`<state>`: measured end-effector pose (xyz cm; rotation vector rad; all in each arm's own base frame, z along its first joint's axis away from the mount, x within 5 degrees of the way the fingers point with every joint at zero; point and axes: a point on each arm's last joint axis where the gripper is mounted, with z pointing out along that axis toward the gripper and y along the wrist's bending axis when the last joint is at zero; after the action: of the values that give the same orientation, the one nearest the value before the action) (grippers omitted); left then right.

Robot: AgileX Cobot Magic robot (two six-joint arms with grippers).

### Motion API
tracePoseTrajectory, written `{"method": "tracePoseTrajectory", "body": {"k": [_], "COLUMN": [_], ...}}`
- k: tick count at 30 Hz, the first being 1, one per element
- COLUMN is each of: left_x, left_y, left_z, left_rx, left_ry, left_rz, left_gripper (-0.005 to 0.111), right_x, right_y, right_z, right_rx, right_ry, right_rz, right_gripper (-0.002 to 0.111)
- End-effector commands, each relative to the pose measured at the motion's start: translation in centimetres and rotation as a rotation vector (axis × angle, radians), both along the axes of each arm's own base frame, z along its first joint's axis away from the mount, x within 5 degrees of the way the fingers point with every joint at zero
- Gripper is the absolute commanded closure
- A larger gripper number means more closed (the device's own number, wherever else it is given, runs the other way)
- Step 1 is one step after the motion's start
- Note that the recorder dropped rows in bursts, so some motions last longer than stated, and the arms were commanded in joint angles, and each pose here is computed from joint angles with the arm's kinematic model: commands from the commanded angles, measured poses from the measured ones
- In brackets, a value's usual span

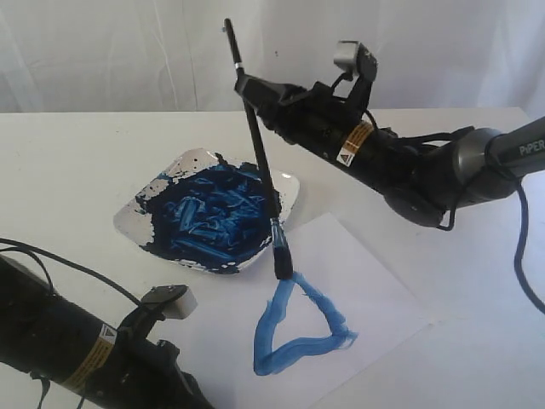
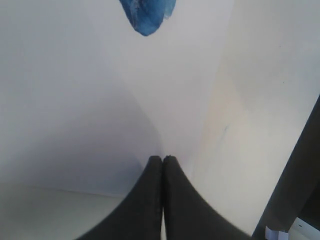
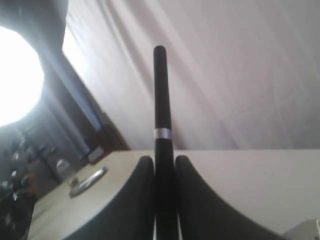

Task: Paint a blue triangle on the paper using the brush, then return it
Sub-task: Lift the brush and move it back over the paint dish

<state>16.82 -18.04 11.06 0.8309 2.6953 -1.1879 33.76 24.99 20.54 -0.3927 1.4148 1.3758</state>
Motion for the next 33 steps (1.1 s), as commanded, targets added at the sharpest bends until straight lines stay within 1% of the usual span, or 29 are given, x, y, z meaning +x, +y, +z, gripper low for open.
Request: {"method": "tracePoseTrajectory", "body": {"k": [1,3,6,10,15,27,33], "left_x": [-0.1,-0.1,-0.1,-0.1,-0.1,-0.1,-0.1], "left_y": [0.3,0.3,0.3,0.3,0.3,0.3,0.3], "left_z": [-0.2,-0.2,-0.2,-0.2,-0.2,-0.2,-0.2], "left_rx": [0.022,0.022,0.022,0.022,0.022,0.022,0.022], "left_ry": [-0.013,-0.013,-0.013,-0.013,-0.013,-0.013,-0.013], "left_rz": [-0.009,-0.009,-0.009,-0.009,-0.009,-0.009,-0.009], "left_gripper": [0.107,0.107,0.107,0.107,0.107,0.107,0.107], "right_x": [0.6,0.8,1.4,2.6,3.8,5.2,5.6], "right_y": [0.5,1.2,2.2,3.0,3.7,3.1,2.9], "right_z": [1.3,1.3,1.3,0.4,-0.6,-4.0,-5.2], "right_rx": [0.11,0.133,0.194,0.243,0.285,0.385,0.363], "right_ry": [0.017,0.022,0.053,0.132,0.158,0.304,0.368], "right_rz": [-0.072,-0.078,-0.129,-0.219,-0.263,-0.447,-0.49], "right_gripper": [0.108,0.108,0.108,0.108,0.108,0.108,0.108]}}
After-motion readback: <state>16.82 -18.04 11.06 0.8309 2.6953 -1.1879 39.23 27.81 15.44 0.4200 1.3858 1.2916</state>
